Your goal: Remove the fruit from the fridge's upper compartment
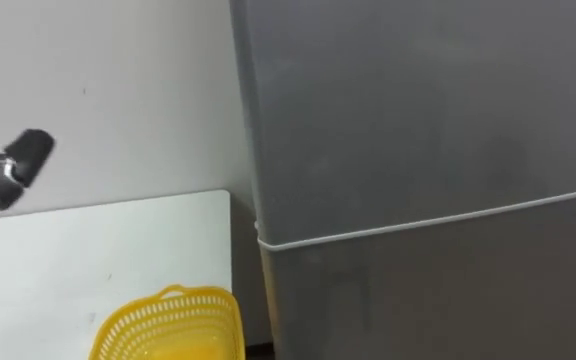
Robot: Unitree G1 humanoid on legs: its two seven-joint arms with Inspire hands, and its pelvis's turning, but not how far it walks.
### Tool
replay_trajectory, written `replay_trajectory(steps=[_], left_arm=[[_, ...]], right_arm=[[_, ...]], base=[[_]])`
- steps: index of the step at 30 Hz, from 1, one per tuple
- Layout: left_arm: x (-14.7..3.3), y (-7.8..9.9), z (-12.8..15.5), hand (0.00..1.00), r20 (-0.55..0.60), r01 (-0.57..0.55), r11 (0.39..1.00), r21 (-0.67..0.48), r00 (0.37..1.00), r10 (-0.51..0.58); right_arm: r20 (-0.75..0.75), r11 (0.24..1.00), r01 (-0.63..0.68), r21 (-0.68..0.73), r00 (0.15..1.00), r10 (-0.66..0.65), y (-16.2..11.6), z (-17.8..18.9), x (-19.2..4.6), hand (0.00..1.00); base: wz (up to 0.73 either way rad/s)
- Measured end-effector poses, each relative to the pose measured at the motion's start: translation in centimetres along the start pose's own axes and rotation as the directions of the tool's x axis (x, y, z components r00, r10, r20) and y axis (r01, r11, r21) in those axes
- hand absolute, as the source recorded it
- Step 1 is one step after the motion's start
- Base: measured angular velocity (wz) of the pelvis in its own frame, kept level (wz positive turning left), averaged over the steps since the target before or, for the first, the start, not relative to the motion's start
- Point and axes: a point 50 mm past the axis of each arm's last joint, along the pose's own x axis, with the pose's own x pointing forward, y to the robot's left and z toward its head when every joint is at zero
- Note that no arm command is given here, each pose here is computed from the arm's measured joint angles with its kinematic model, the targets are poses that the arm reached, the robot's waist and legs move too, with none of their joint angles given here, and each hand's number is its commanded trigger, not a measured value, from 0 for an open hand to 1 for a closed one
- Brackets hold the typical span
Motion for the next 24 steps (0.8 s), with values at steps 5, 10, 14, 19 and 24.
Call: replay_trajectory(steps=[5,10,14,19,24], left_arm=[[0.1,-1.9,-0.4,0.00,-0.016,0.136,0.990,-0.040,0.990,-0.137],[0.5,-3.1,-0.5,0.00,-0.023,0.260,0.964,-0.058,0.965,-0.262],[0.6,-4.1,-0.5,0.00,-0.018,0.342,0.929,-0.142,0.937,-0.348],[0.3,-4.8,-0.9,0.00,-0.029,0.407,0.888,-0.212,0.906,-0.422],[0.0,-5.5,-1.0,0.00,-0.028,0.466,0.848,-0.253,0.873,-0.488]], right_arm=[[-0.012,1.000,-0.007,-0.002,1.000,0.007,0.0,0.2,0.0,0.00],[-0.013,1.000,-0.021,-0.001,1.000,0.021,0.0,0.3,0.0,0.00],[-0.038,0.999,-0.028,-0.026,0.999,0.027,0.2,0.0,0.0,0.00],[-0.037,0.999,-0.025,-0.036,0.999,0.024,0.1,0.3,0.0,0.00],[-0.034,0.999,-0.017,-0.045,0.999,0.015,-0.2,0.4,0.0,0.00]], base=[[-0.02],[-0.01],[-0.02],[-0.01],[-0.01]])
